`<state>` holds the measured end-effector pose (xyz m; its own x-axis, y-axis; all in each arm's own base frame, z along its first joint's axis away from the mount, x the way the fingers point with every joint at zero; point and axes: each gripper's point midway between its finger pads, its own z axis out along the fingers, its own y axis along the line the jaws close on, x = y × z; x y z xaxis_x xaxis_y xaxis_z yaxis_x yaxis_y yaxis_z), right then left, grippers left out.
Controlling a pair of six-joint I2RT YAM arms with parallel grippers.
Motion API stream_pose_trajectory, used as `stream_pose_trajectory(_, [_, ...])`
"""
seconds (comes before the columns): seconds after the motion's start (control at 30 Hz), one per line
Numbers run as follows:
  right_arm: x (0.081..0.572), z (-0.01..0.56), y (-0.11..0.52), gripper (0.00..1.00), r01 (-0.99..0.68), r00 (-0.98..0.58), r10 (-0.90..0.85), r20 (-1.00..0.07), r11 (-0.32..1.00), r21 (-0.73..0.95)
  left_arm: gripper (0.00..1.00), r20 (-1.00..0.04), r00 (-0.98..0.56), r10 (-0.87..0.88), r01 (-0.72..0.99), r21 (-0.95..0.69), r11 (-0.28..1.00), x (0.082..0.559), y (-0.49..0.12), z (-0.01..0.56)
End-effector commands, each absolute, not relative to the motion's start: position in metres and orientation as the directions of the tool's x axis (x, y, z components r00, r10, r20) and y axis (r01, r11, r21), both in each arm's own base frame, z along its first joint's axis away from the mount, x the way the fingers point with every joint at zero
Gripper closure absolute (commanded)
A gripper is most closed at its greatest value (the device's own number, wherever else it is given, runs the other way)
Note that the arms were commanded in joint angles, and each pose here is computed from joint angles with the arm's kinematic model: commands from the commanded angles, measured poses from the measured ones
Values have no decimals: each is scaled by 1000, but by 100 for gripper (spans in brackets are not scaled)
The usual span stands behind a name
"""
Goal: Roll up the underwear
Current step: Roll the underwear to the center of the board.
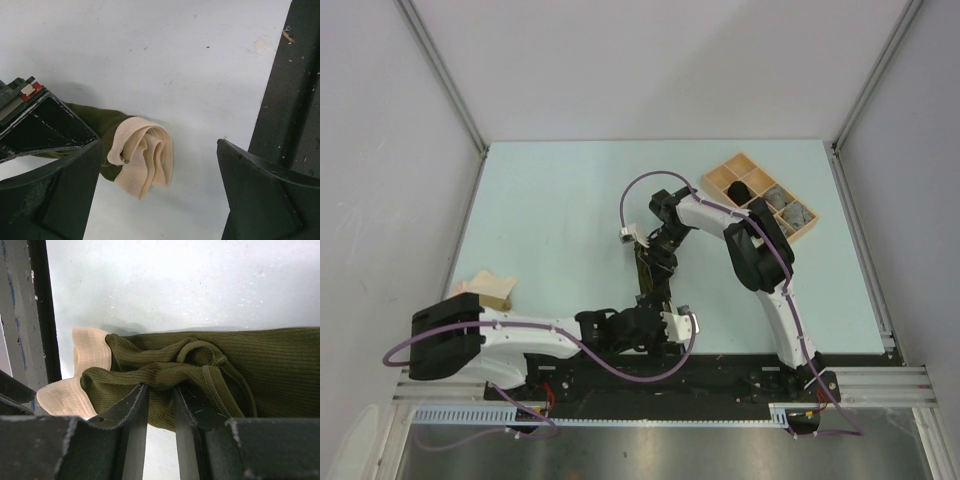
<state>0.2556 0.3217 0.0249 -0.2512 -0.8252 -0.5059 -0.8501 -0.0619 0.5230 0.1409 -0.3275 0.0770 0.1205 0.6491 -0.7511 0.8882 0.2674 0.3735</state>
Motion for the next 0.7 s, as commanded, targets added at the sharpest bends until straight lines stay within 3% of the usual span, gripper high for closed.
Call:
stream_pose_trajectory(0.0, [253,15,319,69,-843,-245,-834,-494,-69,534,0,-778,159,607,858,413,305,149,-345,107])
stream_pose_trajectory(0.13, [253,14,320,70,-841,-247,-833,-495,-69,537,0,-799,155,581,854,404,328,148,-343,111])
stream_pose_trajectory(0.33, [253,15,320,70,-839,-249,-834,-492,-67,540,2,-698,181,693,893,412,183,138,-352,69])
stream_pose_trajectory(0.67, [253,14,320,70,-837,-249,-835,-490,-69,543,0,-751,41,659,886,332,324,132,-314,87])
